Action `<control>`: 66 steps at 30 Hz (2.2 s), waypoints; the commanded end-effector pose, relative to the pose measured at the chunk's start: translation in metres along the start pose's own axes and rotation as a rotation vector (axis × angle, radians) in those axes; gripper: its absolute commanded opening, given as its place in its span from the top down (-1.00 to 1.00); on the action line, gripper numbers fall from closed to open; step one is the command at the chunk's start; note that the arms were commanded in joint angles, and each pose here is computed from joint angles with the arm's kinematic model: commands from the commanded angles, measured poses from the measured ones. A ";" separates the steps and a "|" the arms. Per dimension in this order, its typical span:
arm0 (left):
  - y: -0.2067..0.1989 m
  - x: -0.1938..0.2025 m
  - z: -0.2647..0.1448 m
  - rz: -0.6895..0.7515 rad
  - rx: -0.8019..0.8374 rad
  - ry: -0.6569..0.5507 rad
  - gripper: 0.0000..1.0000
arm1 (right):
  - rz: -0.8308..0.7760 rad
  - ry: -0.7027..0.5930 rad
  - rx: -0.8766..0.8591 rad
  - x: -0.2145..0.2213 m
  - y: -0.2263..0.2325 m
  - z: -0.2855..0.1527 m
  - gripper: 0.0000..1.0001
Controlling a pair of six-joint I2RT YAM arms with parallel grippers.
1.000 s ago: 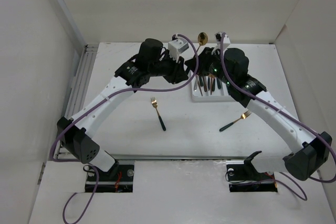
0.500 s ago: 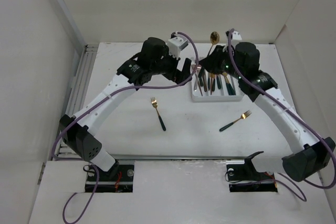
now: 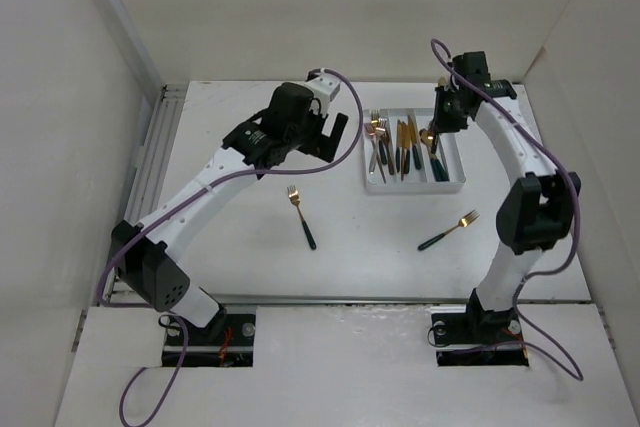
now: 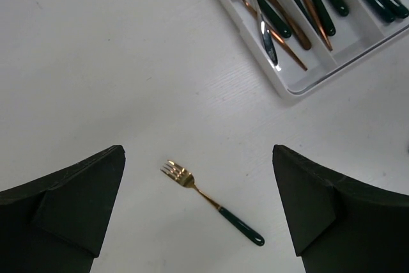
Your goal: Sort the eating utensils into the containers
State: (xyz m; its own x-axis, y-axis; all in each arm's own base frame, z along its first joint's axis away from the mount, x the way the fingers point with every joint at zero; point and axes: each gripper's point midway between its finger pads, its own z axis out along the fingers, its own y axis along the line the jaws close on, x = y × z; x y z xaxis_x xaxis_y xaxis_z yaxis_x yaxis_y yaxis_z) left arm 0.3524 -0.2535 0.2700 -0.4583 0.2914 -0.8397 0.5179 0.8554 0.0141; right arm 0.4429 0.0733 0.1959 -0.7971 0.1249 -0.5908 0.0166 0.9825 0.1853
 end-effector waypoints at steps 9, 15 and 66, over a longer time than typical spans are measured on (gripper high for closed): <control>0.017 0.006 -0.020 0.038 -0.081 -0.034 -1.00 | -0.054 0.170 0.214 0.009 -0.068 0.071 0.97; 0.018 0.010 -0.022 0.046 -0.081 -0.041 -1.00 | 0.007 0.165 0.252 0.012 -0.079 0.088 0.68; 0.040 0.020 -0.072 0.031 -0.165 -0.212 -1.00 | 0.934 0.255 0.436 0.273 -0.043 0.020 0.62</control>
State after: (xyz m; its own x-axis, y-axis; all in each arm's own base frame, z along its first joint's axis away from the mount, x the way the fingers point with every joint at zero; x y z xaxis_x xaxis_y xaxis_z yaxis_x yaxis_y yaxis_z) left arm 0.3120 -0.1867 0.2678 -0.3470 0.2752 -0.8966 0.4182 0.9011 0.1147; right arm 0.2262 0.0617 0.0158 -0.4607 0.8697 -0.1774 0.8673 0.4835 0.1183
